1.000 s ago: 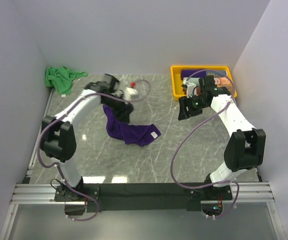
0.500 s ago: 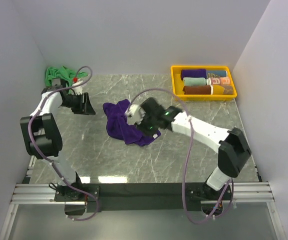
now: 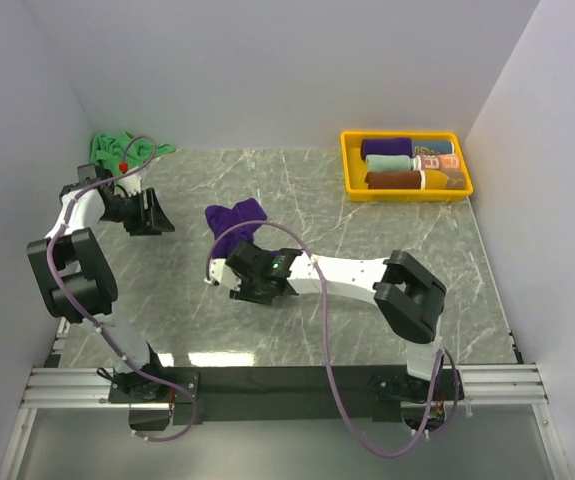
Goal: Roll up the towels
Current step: Flatten the towel
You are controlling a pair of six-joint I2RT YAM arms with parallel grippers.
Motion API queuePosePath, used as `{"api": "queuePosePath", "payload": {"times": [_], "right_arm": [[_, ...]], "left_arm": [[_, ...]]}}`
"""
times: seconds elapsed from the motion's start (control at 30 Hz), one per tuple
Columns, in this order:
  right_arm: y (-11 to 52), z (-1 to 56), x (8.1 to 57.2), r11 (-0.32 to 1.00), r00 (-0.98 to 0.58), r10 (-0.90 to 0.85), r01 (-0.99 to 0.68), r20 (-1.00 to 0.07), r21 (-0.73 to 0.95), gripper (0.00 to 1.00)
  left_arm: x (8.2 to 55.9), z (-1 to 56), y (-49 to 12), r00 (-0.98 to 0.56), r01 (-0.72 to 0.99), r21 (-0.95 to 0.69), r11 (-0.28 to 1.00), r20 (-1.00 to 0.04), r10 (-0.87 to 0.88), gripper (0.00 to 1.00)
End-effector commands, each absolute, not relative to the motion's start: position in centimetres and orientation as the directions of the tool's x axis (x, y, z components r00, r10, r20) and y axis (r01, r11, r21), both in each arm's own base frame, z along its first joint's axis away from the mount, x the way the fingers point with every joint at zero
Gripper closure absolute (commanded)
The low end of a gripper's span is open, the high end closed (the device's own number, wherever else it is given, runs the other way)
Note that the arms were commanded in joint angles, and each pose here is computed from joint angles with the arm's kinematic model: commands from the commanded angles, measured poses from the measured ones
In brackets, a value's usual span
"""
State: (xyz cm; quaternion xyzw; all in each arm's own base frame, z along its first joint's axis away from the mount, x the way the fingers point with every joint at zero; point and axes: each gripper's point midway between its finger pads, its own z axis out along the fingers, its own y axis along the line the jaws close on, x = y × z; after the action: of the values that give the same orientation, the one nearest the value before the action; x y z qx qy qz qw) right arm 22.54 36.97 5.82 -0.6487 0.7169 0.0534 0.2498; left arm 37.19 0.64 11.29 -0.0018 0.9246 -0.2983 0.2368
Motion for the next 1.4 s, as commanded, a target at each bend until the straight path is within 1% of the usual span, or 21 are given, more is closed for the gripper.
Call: {"api": "queuePosePath", "payload": {"times": [0.0,0.07,0.23,0.4,0.47,0.53,0.57,0.6,0.73,0.8,0.83,0.87,0.93,1.0,1.03,1.1,1.17,1.2,1.23,1.3,1.37], "right_arm": [[39.3,7.4,25.1,0.188,-0.004,-0.876,-0.923,-0.482,-0.334,0.55],[39.9,7.3,25.1,0.180,0.011,-0.876,-0.920,-0.482,-0.348,0.54],[40.3,5.9,25.7,0.157,0.042,-0.898,-0.900,-0.439,-0.406,0.49],[40.7,4.9,25.5,0.134,0.053,-0.906,-0.905,-0.421,-0.403,0.49],[40.9,4.8,25.7,0.139,0.054,-0.905,-0.900,-0.423,-0.413,0.51],[41.1,4.8,25.9,0.152,0.051,-0.902,-0.892,-0.429,-0.425,0.67],[41.0,4.9,26.2,0.159,0.049,-0.903,-0.886,-0.428,-0.436,0.79],[41.0,5.4,26.5,0.176,0.041,-0.898,-0.879,-0.438,-0.444,1.00],[39.5,7.3,27.3,0.229,0.005,-0.887,-0.864,-0.461,-0.448,1.00],[38.7,9.7,28.1,0.287,-0.034,-0.853,-0.863,-0.520,-0.415,1.00],[38.0,10.4,28.3,0.306,-0.058,-0.847,-0.866,-0.528,-0.396,1.00],[37.0,11.9,29.3,0.359,-0.101,-0.821,-0.856,-0.562,-0.371,1.00],[36.1,13.0,29.5,0.384,-0.141,-0.796,-0.869,-0.589,-0.311,1.00],[34.9,14.9,30.5,0.441,-0.196,-0.741,-0.863,-0.643,-0.245,1.00],[34.0,15.1,30.7,0.457,-0.223,-0.734,-0.861,-0.641,-0.224,1.00],[32.8,16.5,31.6,0.497,-0.272,-0.686,-0.853,-0.675,-0.161,1.00],[32.1,16.9,31.4,0.509,-0.318,-0.651,-0.856,-0.689,-0.086,1.00],[31.2,17.0,32.1,0.533,-0.346,-0.636,-0.844,-0.690,-0.067,1.00],[30.9,16.7,31.7,0.527,-0.367,-0.633,-0.850,-0.682,-0.032,1.00],[29.9,16.6,32.0,0.553,-0.414,-0.609,-0.833,-0.676,0.012,1.00],[28.3,16.3,32.1,0.587,-0.483,-0.577,-0.806,-0.658,0.077,1.00]], "left_arm": [[36.5,13.2,0.3,-0.868,0.180,-0.554,0.813,-0.479,-0.134,0.41],[36.3,13.3,0.4,-0.867,0.178,-0.550,0.816,-0.480,-0.134,0.40],[36.1,13.4,1.1,-0.865,0.176,-0.552,0.815,-0.481,-0.139,0.40],[35.9,13.6,1.9,-0.865,0.158,-0.566,0.809,-0.475,-0.163,0.39],[35.9,13.6,2.1,-0.864,0.157,-0.565,0.810,-0.476,-0.164,0.39],[35.9,13.8,2.4,-0.859,0.162,-0.560,0.812,-0.485,-0.163,0.40],[35.9,13.9,2.5,-0.857,0.166,-0.555,0.815,-0.490,-0.159,0.40],[35.8,14.0,2.4,-0.853,0.176,-0.547,0.818,-0.499,-0.150,0.40],[35.9,14.1,2.6,-0.839,0.196,-0.528,0.827,-0.527,-0.137,0.40],[36.0,13.8,2.5,-0.838,0.198,-0.530,0.825,-0.528,-0.138,0.39],[36.1,13.8,2.5,-0.837,0.199,-0.532,0.823,-0.529,-0.140,0.39],[36.4,13.7,2.5,-0.833,0.201,-0.536,0.820,-0.534,-0.144,0.39],[36.7,13.5,2.3,-0.830,0.204,-0.536,0.819,-0.538,-0.144,0.40],[37.2,13.6,1.8,-0.824,0.221,-0.528,0.820,-0.551,-0.133,0.41],[37.4,13.4,1.4,-0.826,0.224,-0.528,0.819,-0.549,-0.128,0.41],[37.8,13.4,0.1,-0.826,0.249,-0.528,0.812,-0.553,-0.106,0.44],[38.0,13.2,-1.2,-0.832,0.265,-0.528,0.807,-0.549,-0.086,0.48],[38.3,13.2,-2.8,-0.827,0.301,-0.521,0.799,-0.559,-0.054,0.50],[38.4,13.1,-3.6,-0.827,0.312,-0.516,0.798,-0.561,-0.040,0.52],[38.6,12.6,-6.1,-0.825,0.348,-0.515,0.783,-0.564,-0.005,0.59],[38.5,12.0,-7.7,-0.835,0.354,-0.533,0.769,-0.550,0.003,0.64]]}}
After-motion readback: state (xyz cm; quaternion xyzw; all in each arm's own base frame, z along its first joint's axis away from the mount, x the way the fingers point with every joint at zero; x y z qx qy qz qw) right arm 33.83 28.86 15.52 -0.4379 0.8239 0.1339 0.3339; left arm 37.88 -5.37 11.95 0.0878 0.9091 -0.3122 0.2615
